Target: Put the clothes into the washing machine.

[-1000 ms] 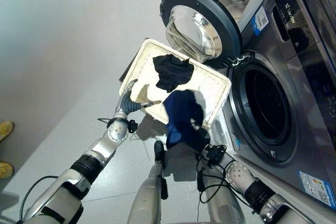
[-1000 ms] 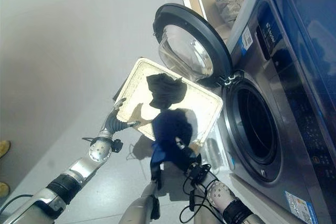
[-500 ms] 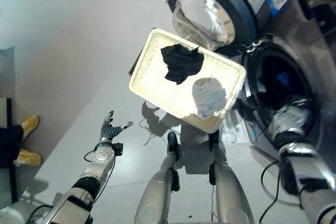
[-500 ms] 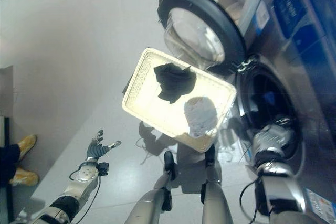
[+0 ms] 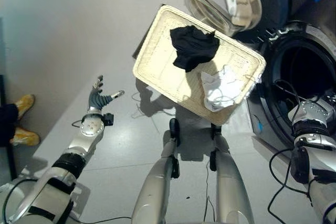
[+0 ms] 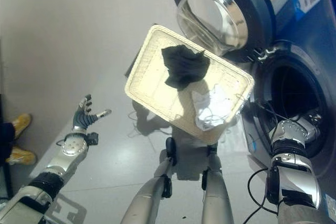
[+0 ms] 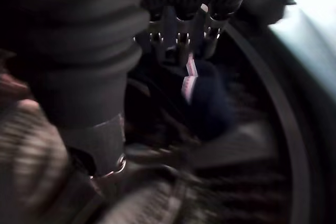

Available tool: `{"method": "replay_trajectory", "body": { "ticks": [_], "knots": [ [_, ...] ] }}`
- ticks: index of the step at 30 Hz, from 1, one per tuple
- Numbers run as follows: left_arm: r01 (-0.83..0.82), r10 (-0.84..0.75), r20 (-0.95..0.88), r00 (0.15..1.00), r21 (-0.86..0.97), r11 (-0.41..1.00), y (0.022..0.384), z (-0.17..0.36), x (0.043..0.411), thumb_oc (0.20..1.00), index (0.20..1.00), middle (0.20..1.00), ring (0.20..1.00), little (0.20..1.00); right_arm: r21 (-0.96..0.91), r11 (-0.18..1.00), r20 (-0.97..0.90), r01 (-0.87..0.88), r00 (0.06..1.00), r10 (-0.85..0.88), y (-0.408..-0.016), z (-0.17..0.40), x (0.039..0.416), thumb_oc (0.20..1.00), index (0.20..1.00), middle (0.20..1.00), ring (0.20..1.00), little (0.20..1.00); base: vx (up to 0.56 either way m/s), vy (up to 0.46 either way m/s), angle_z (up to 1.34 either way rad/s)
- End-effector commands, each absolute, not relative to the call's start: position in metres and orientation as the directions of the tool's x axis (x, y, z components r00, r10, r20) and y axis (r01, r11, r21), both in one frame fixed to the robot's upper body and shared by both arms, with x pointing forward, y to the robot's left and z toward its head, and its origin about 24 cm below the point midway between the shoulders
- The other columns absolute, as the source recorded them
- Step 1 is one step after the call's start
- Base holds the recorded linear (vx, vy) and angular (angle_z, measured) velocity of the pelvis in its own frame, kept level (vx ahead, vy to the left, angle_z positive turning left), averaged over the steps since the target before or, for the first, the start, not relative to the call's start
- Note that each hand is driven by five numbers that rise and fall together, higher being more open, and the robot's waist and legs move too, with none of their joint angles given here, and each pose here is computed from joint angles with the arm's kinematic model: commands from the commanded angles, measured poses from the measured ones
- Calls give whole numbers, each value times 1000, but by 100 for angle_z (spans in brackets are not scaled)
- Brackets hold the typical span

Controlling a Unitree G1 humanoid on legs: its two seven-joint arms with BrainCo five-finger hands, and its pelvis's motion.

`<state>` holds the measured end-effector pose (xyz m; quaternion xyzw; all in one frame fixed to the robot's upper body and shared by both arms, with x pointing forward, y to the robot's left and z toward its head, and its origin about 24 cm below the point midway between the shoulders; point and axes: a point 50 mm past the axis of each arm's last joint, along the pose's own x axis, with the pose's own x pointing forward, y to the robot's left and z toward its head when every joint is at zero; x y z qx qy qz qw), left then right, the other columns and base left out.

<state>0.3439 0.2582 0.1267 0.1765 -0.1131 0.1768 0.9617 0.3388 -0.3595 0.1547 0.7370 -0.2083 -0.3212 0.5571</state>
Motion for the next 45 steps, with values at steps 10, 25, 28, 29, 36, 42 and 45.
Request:
{"method": "replay_trajectory", "body": {
  "ticks": [10,25,28,29,36,42,45],
  "knots": [
    [-445,199,507,839,427,787,205,225,390,1000,1000,1000,1000,1000,980,111,-100,166,889,-446,-318,136,372,1000,1000,1000,1000,1000,8,55,-14],
    [-589,455,375,808,538,602,231,267,416,1000,1000,1000,1000,1000,907,403,-16,126,964,-266,-259,90,366,1000,1000,1000,1000,1000,15,124,-12],
    [-601,530,295,795,501,622,243,261,416,1000,1000,1000,1000,1000,902,416,-26,117,976,-218,-249,74,359,1000,1000,1000,1000,1000,57,158,-12],
    [-607,547,281,789,498,620,246,260,415,1000,1000,1000,1000,1000,902,418,-22,109,978,-208,-247,72,358,1000,1000,1000,1000,1000,6,92,-14],
    [-643,621,243,746,504,576,271,271,409,200,200,200,200,200,885,464,-16,41,998,-58,-227,55,341,1000,1000,1000,1000,1000,3,146,-22],
    [-659,542,401,739,265,704,247,294,411,200,200,200,200,200,859,512,-25,12,999,20,-207,29,317,1000,1000,1000,1000,1000,-22,97,-12],
    [-661,476,506,719,289,692,229,303,411,200,200,200,200,200,761,644,54,-81,997,61,-198,40,316,1000,1000,1000,1000,1000,-48,65,-1]
  ]
}}
